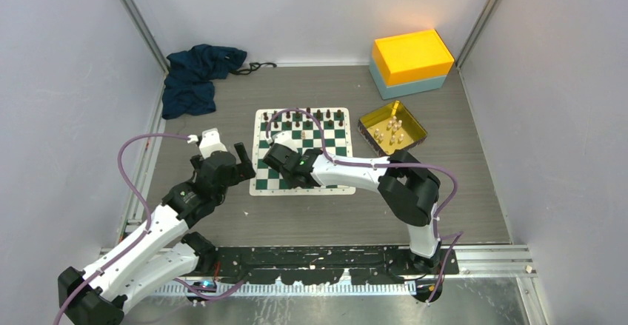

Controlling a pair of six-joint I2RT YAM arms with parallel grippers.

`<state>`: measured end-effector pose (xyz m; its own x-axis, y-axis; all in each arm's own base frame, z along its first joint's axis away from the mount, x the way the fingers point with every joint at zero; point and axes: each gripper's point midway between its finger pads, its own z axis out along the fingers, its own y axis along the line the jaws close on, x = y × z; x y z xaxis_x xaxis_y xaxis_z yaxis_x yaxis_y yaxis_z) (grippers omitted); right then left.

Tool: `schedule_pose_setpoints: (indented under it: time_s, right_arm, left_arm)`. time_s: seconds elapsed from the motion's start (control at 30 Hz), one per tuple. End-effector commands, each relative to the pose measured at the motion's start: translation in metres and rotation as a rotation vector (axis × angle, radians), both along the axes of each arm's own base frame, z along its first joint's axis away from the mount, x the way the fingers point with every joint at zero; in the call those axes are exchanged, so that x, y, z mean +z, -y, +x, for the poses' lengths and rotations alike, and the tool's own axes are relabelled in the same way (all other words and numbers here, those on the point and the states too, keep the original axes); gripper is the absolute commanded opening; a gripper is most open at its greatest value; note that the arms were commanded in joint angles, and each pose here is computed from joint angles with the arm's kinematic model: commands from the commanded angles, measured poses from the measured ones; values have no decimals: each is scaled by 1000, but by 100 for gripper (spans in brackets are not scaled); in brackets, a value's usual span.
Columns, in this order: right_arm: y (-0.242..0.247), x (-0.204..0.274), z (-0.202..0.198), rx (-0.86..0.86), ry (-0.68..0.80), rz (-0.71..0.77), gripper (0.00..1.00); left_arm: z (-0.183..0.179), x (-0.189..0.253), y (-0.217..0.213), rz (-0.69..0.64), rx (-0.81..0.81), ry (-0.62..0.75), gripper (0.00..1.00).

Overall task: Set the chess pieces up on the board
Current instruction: Place the chess piece on the chessboard, then pick up the chess piece from the chessboard.

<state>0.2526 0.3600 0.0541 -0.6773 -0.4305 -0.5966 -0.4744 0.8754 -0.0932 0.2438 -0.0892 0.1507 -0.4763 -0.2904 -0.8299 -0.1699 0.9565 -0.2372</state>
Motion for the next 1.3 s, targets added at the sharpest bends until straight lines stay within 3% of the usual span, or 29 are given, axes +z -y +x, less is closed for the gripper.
schedule_pose_setpoints:
  time_s: [0.0, 0.73, 1.0, 1.27]
  right_arm:
    - [-9, 30, 7, -5, 55, 54, 33]
    - [-14, 88, 7, 4, 154, 121, 35]
    - [26, 134, 45, -126, 282, 138, 35]
    - [74, 138, 82, -242, 272, 151, 36]
  left_arm:
    - [3, 7, -3, -9, 24, 33, 99]
    - [2, 11, -4, -10, 28, 40, 99]
    - [3, 12, -5, -8, 32, 43, 99]
    - [4, 10, -3, -3, 29, 37, 99]
